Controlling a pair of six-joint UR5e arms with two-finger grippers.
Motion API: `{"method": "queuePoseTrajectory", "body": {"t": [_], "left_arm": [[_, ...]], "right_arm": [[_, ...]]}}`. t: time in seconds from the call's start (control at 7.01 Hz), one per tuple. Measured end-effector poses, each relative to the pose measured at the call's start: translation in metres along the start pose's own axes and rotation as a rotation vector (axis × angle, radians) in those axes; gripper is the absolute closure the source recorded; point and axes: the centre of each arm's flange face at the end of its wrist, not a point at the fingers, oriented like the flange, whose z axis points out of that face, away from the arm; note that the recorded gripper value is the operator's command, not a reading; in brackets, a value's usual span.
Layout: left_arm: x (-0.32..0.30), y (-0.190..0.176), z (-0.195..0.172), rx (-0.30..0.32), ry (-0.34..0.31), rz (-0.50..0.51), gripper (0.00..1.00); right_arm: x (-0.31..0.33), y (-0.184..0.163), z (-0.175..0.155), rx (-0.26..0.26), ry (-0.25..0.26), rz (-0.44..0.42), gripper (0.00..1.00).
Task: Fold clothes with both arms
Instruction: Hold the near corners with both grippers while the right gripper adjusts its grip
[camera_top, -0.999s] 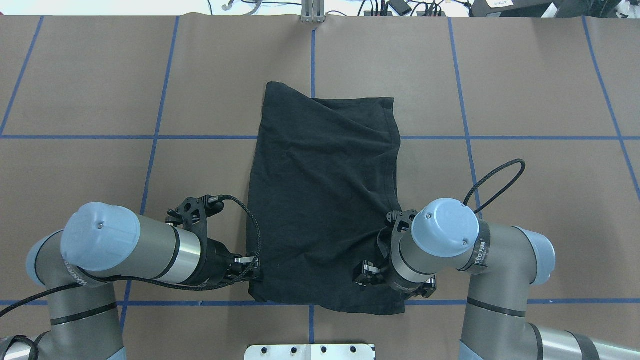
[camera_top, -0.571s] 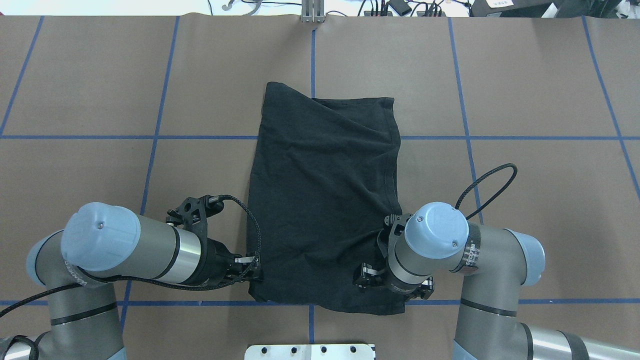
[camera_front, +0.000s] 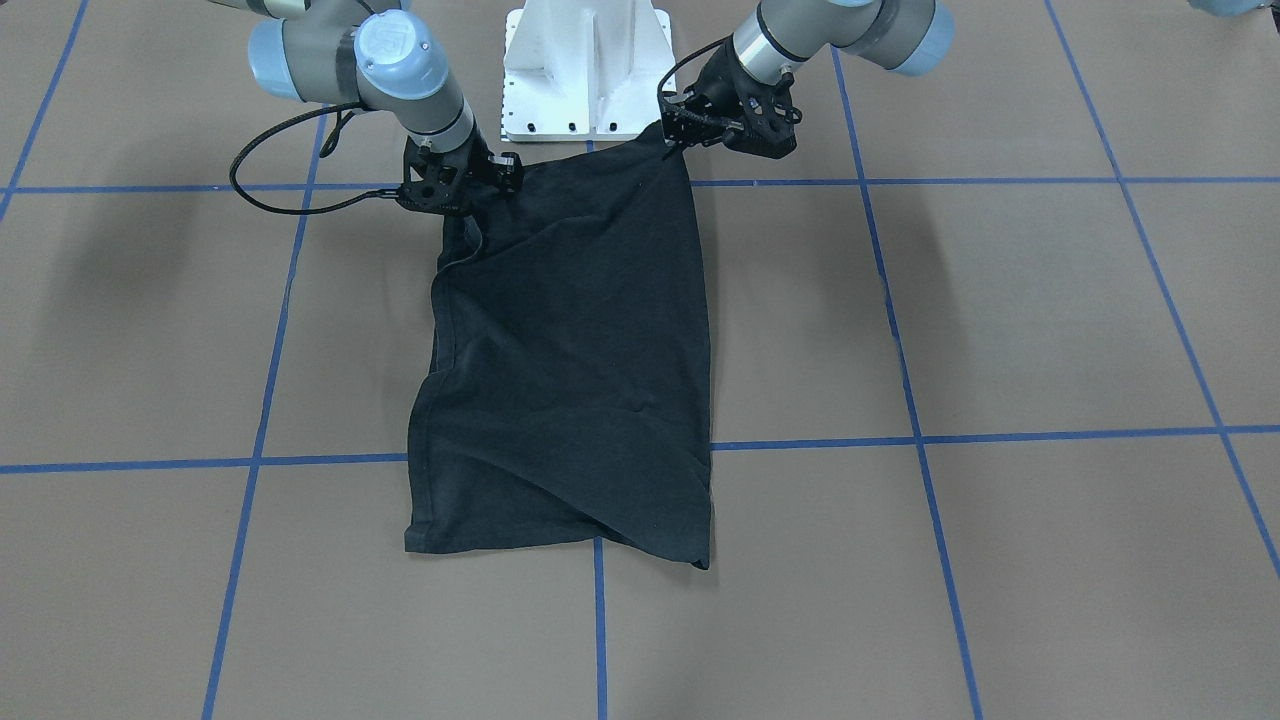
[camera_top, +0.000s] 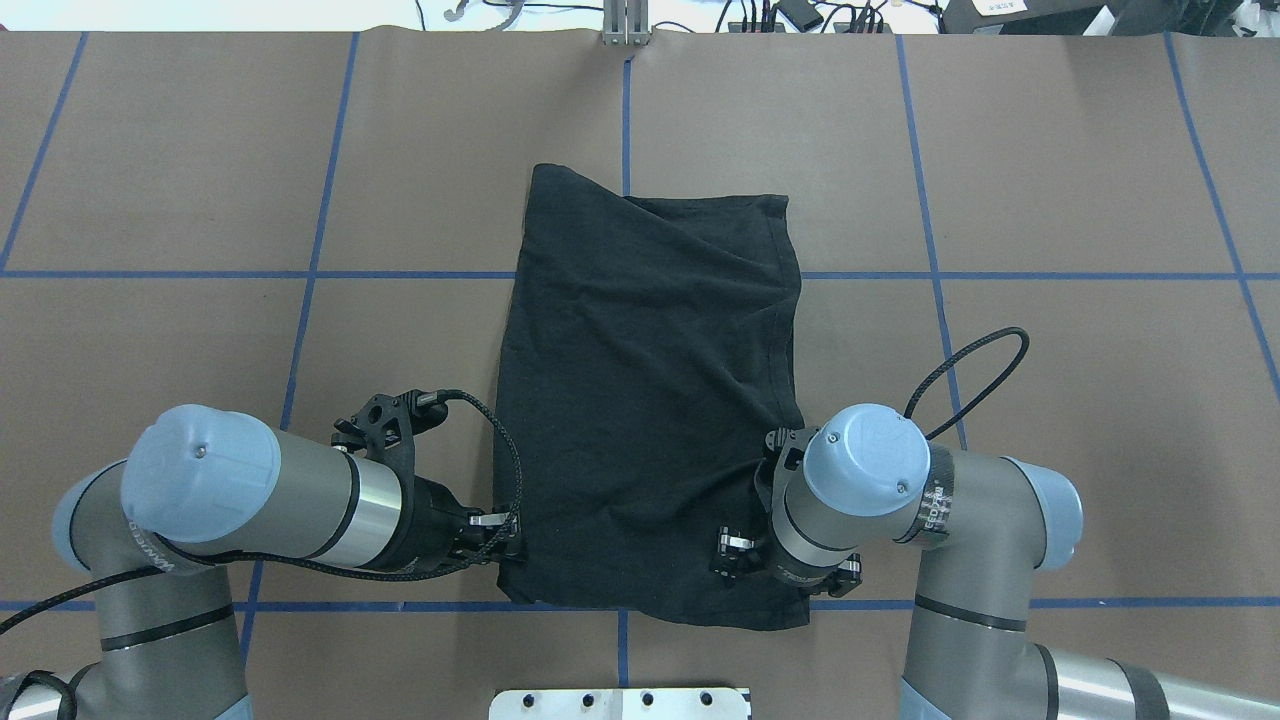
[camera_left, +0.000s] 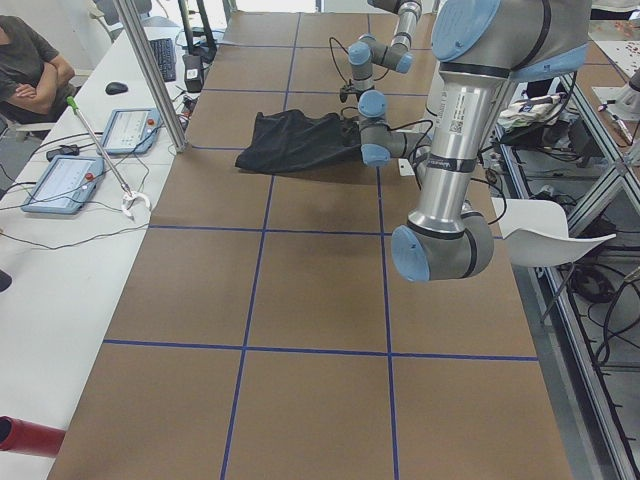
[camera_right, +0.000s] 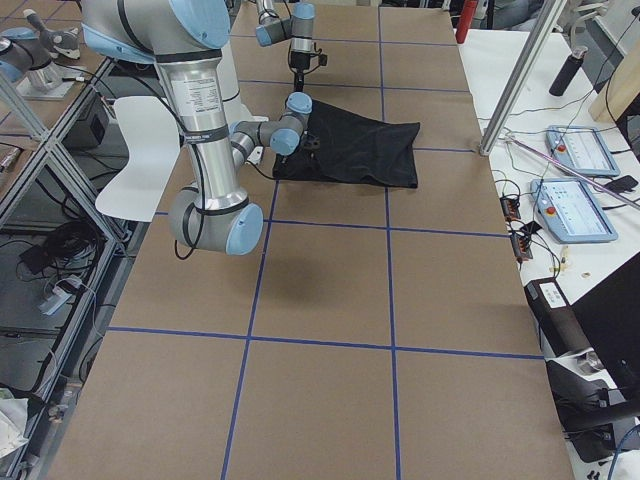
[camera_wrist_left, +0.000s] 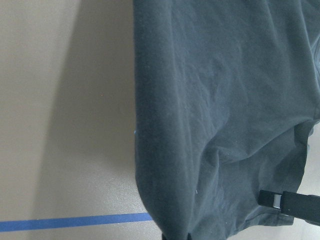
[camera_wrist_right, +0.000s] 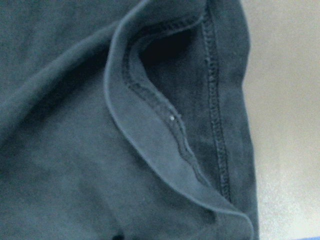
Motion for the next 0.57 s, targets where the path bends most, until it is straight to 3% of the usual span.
{"method": "queuePoseTrajectory", "body": {"t": [0.14, 0.57], "left_arm": [[-0.0001, 0.0, 0.0, 0.0, 0.0, 0.0, 1.0], [0.0008, 0.0, -0.0017, 0.001, 0.002, 0.001, 1.0]], "right_arm": [[-0.0002, 0.0, 0.0002, 0.0, 0.0, 0.0, 0.97], [-0.0027, -0.0002, -0.0009, 0.025, -0.005, 0.022, 1.0]]}}
